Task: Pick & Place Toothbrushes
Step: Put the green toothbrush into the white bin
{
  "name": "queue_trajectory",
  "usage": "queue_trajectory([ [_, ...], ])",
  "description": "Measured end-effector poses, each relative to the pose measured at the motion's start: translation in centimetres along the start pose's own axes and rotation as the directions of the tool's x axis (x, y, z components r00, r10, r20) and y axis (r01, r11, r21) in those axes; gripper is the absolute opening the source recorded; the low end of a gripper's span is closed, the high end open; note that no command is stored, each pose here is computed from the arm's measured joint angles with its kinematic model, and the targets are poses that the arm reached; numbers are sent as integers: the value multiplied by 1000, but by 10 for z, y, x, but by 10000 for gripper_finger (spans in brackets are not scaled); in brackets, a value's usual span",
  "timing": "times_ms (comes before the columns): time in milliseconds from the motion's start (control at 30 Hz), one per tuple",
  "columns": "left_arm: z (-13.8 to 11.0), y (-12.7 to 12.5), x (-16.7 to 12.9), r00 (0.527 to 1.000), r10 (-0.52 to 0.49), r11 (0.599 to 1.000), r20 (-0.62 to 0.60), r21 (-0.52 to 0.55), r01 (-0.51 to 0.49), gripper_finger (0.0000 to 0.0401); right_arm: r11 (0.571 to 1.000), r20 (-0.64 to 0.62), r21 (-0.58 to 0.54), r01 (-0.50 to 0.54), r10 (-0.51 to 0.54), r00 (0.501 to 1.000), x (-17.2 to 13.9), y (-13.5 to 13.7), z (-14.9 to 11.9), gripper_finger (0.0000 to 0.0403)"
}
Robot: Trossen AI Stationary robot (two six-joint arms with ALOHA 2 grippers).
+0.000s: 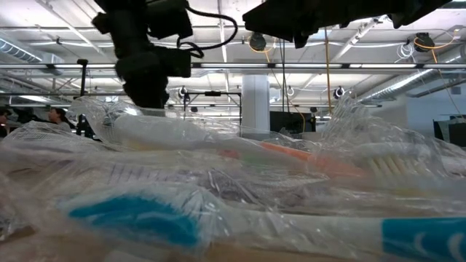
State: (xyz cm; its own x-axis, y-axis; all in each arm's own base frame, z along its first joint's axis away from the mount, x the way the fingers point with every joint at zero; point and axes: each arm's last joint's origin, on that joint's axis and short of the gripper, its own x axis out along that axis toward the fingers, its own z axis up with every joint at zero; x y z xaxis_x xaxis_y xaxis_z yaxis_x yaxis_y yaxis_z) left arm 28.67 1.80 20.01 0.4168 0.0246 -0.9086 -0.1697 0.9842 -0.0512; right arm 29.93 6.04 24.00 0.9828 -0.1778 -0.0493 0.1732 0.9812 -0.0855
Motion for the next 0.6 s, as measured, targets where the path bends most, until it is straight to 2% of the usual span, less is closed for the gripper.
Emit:
queue_trajectory([
  [200, -23, -44, 16, 998, -42, 994, 38, 102, 38, 154, 1000, 0, 0, 0, 0, 1000, 0, 0, 0, 105],
  [367, -36, -69, 20, 996, -60, 991, 68, 121, 52, 154, 1000, 0, 0, 0, 0, 1000, 0, 0, 0, 105],
  [600, -47, -101, 21, 973, -165, 976, 158, 170, 138, 154, 1000, 0, 1, 0, 0, 1000, 0, 0, 0, 105],
])
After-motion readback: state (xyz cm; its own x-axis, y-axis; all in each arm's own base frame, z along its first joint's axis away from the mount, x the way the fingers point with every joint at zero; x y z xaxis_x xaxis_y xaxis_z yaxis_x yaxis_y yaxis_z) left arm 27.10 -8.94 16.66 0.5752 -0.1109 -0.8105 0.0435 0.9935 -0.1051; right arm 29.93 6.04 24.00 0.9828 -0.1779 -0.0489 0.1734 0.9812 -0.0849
